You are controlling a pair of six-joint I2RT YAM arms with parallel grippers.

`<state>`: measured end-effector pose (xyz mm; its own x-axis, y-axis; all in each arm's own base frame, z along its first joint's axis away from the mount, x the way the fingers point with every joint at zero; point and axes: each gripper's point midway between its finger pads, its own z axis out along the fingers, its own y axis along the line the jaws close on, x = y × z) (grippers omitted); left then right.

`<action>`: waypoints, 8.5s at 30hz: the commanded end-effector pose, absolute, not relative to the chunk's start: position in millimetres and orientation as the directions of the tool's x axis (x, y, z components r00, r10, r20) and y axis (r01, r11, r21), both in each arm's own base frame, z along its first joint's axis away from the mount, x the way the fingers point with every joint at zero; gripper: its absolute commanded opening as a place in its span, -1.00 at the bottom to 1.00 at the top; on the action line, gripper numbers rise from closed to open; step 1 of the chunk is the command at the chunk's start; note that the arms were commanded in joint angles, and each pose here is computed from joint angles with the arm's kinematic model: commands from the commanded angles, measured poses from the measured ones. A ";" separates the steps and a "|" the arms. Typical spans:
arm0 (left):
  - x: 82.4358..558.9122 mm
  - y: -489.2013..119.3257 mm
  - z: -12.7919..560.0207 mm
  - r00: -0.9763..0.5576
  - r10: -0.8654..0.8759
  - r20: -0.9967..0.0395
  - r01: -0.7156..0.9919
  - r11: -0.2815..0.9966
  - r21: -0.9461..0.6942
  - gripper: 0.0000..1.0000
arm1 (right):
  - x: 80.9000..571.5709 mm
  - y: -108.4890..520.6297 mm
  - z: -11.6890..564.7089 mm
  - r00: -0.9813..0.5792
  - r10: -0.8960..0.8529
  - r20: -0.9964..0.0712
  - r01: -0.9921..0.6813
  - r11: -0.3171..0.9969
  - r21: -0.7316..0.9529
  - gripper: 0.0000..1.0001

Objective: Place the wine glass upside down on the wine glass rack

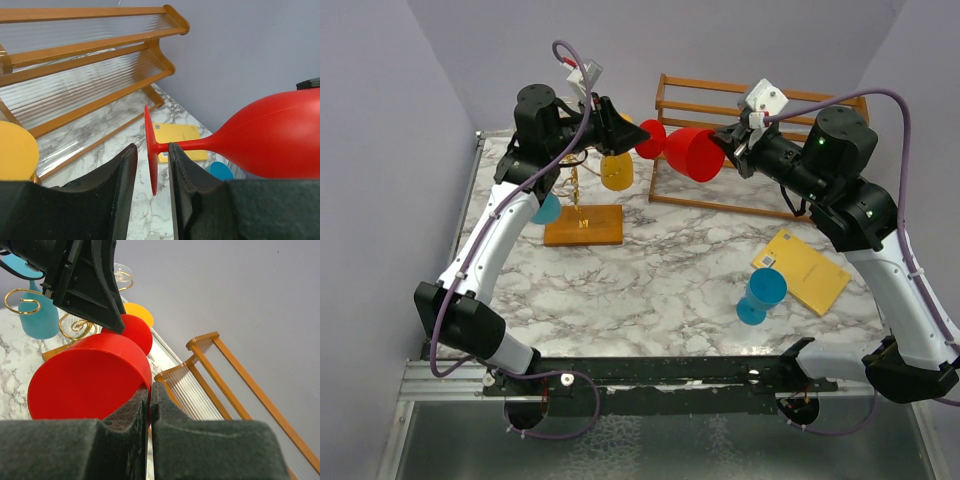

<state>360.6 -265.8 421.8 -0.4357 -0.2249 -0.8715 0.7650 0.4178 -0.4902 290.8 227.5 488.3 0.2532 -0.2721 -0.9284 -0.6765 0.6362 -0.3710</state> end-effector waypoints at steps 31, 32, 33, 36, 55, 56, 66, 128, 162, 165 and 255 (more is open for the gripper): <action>352.8 -227.6 465.0 -0.258 -0.220 -0.941 0.813 0.477 -0.335 -1.00 | 289.7 202.6 483.7 0.302 -0.335 -0.893 -0.576 0.682 -0.451 0.20; 353.5 -223.7 468.9 -0.231 -0.211 -0.950 0.811 0.497 -0.308 -1.00 | 288.9 200.5 485.2 0.306 -0.338 -0.890 -0.569 0.684 -0.455 0.32; 353.6 -220.3 473.1 -0.202 -0.197 -0.959 0.810 0.517 -0.277 -1.00 | 288.3 198.6 485.5 0.307 -0.342 -0.888 -0.563 0.687 -0.459 0.41; 358.0 -207.8 482.0 -0.109 -0.138 -0.985 0.785 0.595 -0.170 -1.00 | 286.2 193.3 486.9 0.315 -0.353 -0.881 -0.547 0.691 -0.473 0.57; 298.4 -199.4 463.2 0.240 0.482 -0.843 0.758 0.450 0.472 -1.00 | 287.0 178.5 479.0 0.297 -0.371 -0.880 -0.528 0.704 -0.475 0.89; 295.6 -199.3 461.3 0.248 0.494 -0.834 0.761 0.434 0.483 -1.00 | 287.3 178.9 477.9 0.297 -0.374 -0.879 -0.529 0.702 -0.477 0.89; 259.9 -180.9 435.4 0.377 0.629 -0.680 0.767 0.200 0.610 -1.00 | 288.9 180.4 467.0 0.289 -0.382 -0.878 -0.539 0.693 -0.479 0.89; 316.6 -133.4 379.8 0.251 0.870 -0.424 0.649 0.174 0.741 -1.00 | 293.6 187.1 448.8 0.271 -0.397 -0.877 -0.590 0.651 -0.478 0.91; 310.8 -113.4 392.8 0.188 0.894 -0.407 0.605 0.221 0.765 -1.00 | 294.4 186.0 445.8 0.268 -0.397 -0.878 -0.601 0.644 -0.474 0.92; 309.0 -110.7 393.4 0.185 0.900 -0.395 0.604 0.213 0.768 -1.00 | 294.2 185.9 446.5 0.269 -0.396 -0.878 -0.601 0.643 -0.474 0.92; 249.8 -151.8 355.3 0.377 0.777 -0.505 0.792 0.012 0.610 -0.40 | 307.9 149.1 415.5 0.220 -0.471 -0.854 -0.530 0.677 -0.510 0.99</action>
<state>267.9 -143.4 352.1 0.3313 0.8210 -0.4651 0.7741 0.0454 0.6315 305.5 159.6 411.9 0.2063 -0.4490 -0.8694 -0.5785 0.6607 -0.4784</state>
